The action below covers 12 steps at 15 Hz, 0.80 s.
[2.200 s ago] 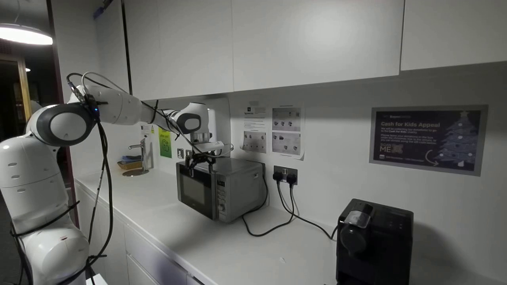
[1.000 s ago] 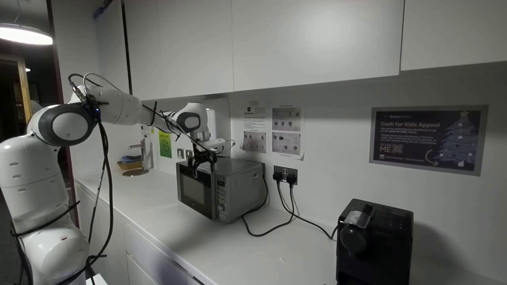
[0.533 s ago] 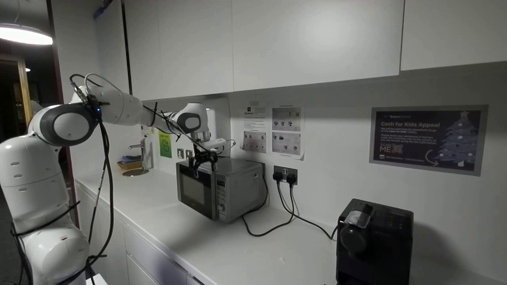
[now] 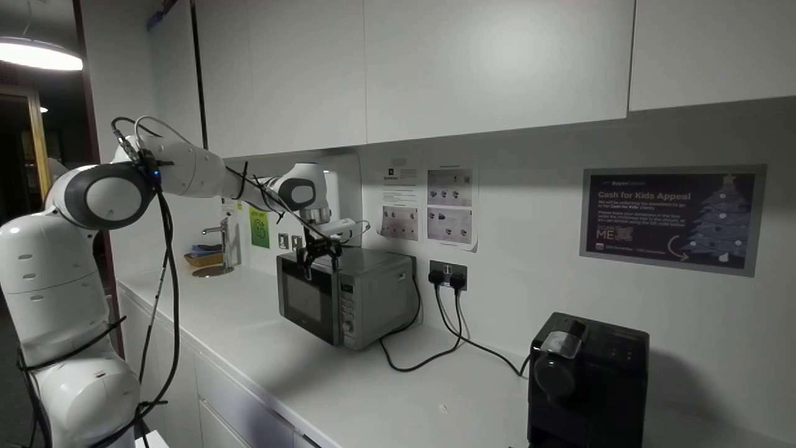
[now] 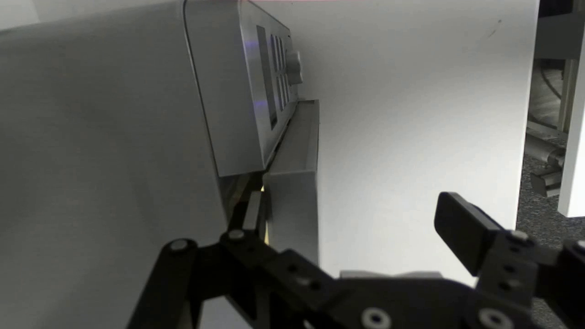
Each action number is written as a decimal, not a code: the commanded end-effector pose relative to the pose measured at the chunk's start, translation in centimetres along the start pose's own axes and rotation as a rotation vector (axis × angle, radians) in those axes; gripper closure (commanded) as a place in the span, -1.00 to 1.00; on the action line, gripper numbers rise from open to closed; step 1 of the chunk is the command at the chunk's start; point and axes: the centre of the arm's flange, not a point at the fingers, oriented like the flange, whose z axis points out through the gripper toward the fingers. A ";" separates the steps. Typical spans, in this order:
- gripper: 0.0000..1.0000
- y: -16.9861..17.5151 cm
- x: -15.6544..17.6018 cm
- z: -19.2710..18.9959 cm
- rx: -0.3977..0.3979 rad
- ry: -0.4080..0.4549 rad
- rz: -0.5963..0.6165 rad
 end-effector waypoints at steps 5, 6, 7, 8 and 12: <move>-1.00 0.2 -0.1 0.3 0.000 0.013 -0.027; -1.00 0.1 -0.2 0.4 0.001 0.012 -0.026; -1.00 0.1 -0.2 0.6 0.006 0.015 -0.021; -1.00 0.0 -0.3 0.7 0.011 0.018 -0.015; -1.00 -0.3 -0.3 0.8 0.022 0.025 -0.006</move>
